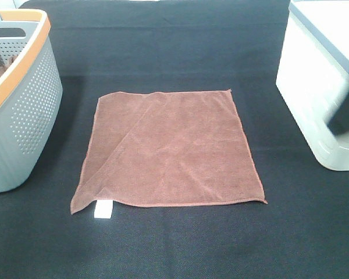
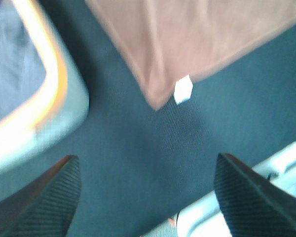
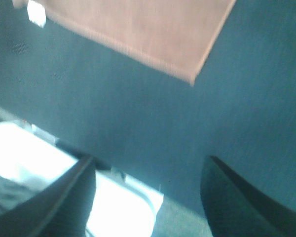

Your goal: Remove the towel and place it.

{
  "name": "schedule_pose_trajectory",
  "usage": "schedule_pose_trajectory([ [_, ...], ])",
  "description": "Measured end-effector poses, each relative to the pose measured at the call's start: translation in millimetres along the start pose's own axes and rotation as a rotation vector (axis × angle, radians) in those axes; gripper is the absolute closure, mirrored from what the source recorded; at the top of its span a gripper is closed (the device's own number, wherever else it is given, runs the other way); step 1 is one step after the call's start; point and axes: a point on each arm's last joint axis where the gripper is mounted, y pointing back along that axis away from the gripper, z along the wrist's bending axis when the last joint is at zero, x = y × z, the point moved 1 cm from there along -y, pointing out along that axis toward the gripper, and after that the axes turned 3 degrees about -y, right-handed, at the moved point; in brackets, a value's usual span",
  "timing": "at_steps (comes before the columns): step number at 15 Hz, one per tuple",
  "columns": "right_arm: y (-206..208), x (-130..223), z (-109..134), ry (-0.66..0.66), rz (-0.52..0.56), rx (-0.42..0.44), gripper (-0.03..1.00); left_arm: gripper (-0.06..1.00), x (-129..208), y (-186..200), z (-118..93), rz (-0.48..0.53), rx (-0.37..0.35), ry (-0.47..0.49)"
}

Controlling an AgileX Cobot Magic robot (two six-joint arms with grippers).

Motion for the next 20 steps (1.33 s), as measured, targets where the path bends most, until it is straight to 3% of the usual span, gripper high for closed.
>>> schedule_pose_trajectory([
  [1,0.0,0.0,0.0,0.0,0.0,0.0,0.37,0.23,0.0,0.0,0.0,0.0,0.0,0.0],
  [4,-10.3,56.3,-4.2,0.01,0.019,0.05,0.37,0.23,75.1,-7.6,1.1,0.007,-0.057,0.026],
  [7,-14.9,96.3,-5.8,0.028,-0.017,0.083,0.37,0.23,122.2,-9.0,2.0,-0.066,-0.101,-0.016],
  [9,-14.6,125.3,-3.8,0.05,-0.109,0.092,0.37,0.22,148.2,-7.7,-2.1,-0.156,-0.088,-0.081],
  [11,-16.9,145.5,-3.3,0.092,-0.215,0.104,0.37,0.22,157.4,0.0,-5.7,-0.258,-0.077,-0.129],
  [13,-13.5,160.0,-1.9,0.138,-0.402,0.125,0.37,0.22,160.2,4.7,-8.6,-0.353,-0.069,-0.173],
  [16,-11.0,166.9,-2.6,0.155,-0.472,0.15,0.37,0.22,158.2,1.9,-10.7,-0.389,-0.052,-0.176],
  [20,-11.5,169.6,-3.9,0.16,-0.48,0.166,0.37,0.22,156.8,-3.2,-12.3,-0.403,-0.04,-0.196],
])
